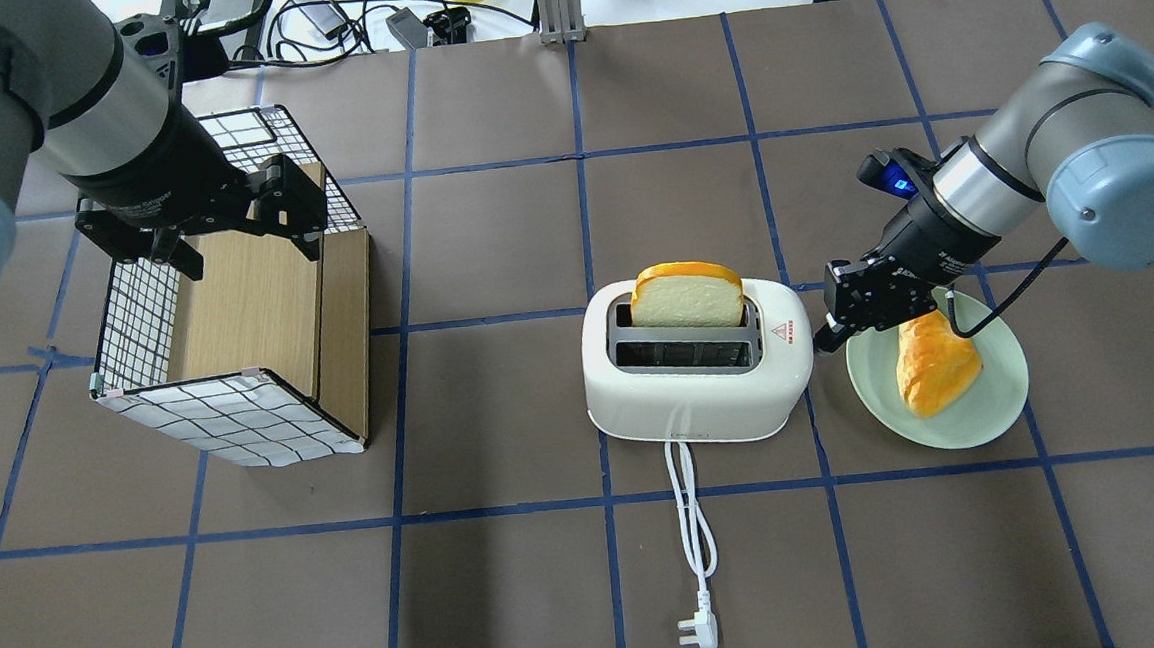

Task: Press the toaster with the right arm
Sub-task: 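Press the toaster lever down with the right gripper, then lift the right gripper up and away from the toaster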

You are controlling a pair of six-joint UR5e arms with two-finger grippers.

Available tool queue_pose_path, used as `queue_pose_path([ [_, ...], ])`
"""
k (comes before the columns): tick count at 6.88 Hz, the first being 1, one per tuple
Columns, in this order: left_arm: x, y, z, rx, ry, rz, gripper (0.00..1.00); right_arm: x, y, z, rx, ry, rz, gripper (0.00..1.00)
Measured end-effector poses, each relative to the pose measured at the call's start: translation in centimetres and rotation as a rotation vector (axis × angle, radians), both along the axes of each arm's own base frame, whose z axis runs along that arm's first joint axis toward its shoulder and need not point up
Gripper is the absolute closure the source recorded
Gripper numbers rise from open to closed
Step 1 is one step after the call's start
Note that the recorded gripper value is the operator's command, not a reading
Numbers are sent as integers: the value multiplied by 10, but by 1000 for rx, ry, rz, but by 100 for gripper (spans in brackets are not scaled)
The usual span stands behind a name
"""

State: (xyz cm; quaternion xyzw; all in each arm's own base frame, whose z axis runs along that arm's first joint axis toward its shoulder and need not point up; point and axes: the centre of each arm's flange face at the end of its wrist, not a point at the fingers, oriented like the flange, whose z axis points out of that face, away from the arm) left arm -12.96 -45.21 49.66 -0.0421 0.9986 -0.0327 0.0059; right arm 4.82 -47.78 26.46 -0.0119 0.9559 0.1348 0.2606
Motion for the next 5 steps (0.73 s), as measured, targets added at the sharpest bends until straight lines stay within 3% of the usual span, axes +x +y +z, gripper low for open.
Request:
queue_pose_path([
  [5, 0, 0, 0, 0, 0, 0, 0, 2, 9, -30, -32, 4, 11, 100],
])
